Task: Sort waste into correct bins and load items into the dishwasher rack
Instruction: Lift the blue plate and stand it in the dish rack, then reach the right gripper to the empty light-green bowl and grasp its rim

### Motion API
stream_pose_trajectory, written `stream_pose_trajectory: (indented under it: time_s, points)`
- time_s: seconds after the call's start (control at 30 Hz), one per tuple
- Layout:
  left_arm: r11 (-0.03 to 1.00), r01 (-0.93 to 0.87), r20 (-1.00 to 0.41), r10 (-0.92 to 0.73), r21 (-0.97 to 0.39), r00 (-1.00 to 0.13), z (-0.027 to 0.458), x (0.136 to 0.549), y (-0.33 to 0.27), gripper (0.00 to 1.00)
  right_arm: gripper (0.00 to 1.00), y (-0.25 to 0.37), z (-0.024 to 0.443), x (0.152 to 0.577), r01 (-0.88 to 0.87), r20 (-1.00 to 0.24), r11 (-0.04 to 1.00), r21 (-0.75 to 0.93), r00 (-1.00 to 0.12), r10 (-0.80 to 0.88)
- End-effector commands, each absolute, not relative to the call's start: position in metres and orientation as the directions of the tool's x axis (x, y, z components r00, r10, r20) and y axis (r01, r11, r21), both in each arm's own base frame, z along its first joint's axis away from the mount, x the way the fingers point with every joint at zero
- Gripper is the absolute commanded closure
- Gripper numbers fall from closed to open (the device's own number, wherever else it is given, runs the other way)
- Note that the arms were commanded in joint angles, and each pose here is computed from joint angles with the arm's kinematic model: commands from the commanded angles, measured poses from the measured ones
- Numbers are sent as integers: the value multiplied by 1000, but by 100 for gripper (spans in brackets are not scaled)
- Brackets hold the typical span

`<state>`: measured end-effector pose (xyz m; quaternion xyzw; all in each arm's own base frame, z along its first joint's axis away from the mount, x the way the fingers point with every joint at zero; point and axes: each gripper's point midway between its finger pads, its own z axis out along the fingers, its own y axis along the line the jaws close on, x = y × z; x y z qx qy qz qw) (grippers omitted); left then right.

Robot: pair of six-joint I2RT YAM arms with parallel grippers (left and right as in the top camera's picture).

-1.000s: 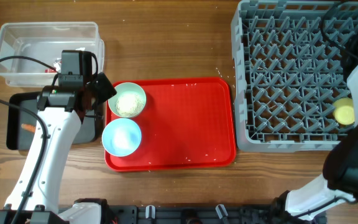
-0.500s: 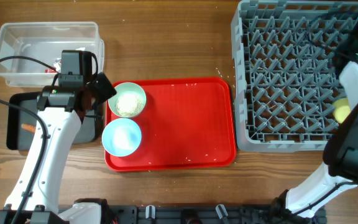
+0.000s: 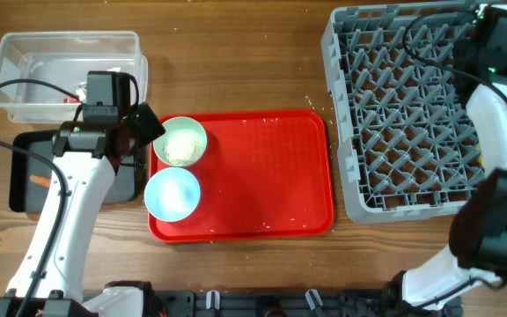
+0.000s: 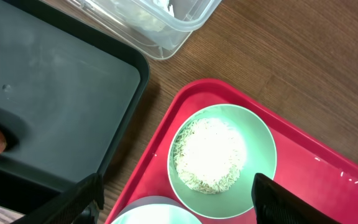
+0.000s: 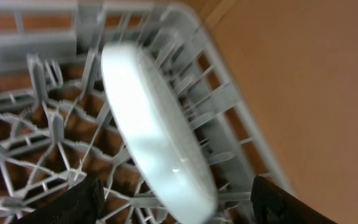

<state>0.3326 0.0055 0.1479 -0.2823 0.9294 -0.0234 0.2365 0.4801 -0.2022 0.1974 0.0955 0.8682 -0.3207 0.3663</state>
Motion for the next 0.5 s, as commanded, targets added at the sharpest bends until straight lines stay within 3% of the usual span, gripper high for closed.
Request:
stream_pose_trajectory:
  time_s: [0.0, 0.1, 0.2, 0.3, 0.47]
  points:
    - [838, -516, -446, -535, -176, -717, 154, 334, 9, 24, 20, -184, 252, 468, 400, -768, 810, -428, -634, -92]
    - [838, -517, -446, -535, -175, -717, 153, 334, 9, 23, 18, -124, 264, 461, 178, -784, 940, -292, -608, -128]
    - [838, -517, -445, -535, -174, -718, 153, 334, 9, 19, 19, -46, 265, 443, -42, -788, 999, -23, -614, -44]
    - [838, -519, -439, -535, -169, -722, 152, 332, 9, 18, 19, 33, 243, 411, -192, -681, 962, 195, -732, -9]
    - [837, -533, -405, -533, -124, -743, 146, 319, 13, 18, 19, 137, 202, 340, -301, -446, 902, 309, -884, -142]
